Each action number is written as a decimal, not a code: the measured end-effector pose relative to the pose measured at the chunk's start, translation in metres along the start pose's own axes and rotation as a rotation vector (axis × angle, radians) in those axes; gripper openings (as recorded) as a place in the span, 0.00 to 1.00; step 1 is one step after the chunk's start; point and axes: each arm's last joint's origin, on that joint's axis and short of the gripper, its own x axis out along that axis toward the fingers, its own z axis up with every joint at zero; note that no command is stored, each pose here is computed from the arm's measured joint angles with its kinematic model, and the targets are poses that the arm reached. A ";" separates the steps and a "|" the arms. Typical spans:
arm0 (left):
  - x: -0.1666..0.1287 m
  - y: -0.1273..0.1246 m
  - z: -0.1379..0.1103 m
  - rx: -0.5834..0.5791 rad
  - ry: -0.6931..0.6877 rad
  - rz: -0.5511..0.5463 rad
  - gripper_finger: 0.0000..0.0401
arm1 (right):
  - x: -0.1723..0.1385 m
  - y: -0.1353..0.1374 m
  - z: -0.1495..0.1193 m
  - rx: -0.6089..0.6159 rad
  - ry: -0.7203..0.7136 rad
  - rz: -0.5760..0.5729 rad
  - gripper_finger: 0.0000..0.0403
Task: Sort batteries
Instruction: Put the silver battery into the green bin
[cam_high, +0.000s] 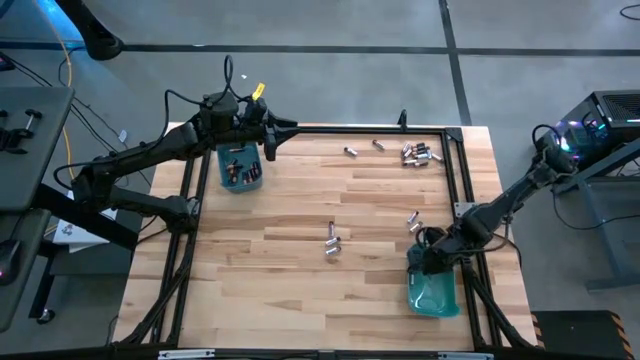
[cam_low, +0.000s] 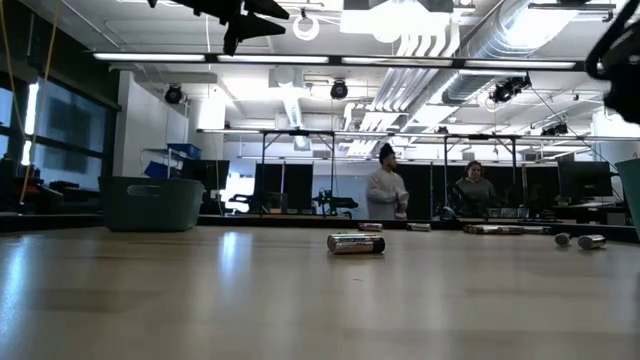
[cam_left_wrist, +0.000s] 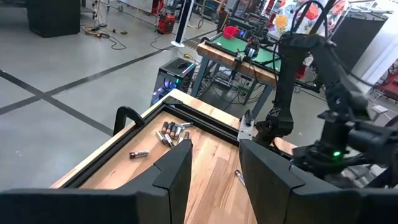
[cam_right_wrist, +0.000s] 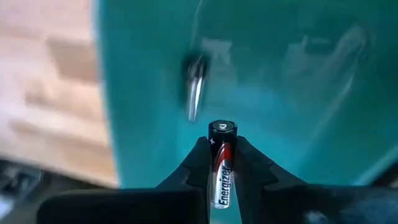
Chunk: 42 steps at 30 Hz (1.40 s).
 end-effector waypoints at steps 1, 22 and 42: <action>0.000 0.000 0.000 0.000 0.000 0.000 0.32 | 0.005 -0.002 0.003 0.015 -0.011 0.004 0.06; 0.000 0.000 0.000 -0.025 -0.002 0.001 0.32 | 0.039 -0.005 0.011 -0.019 -0.023 -0.025 0.18; 0.000 0.000 0.001 -0.025 -0.006 -0.001 0.32 | -0.072 0.009 -0.013 0.046 -0.010 0.170 0.36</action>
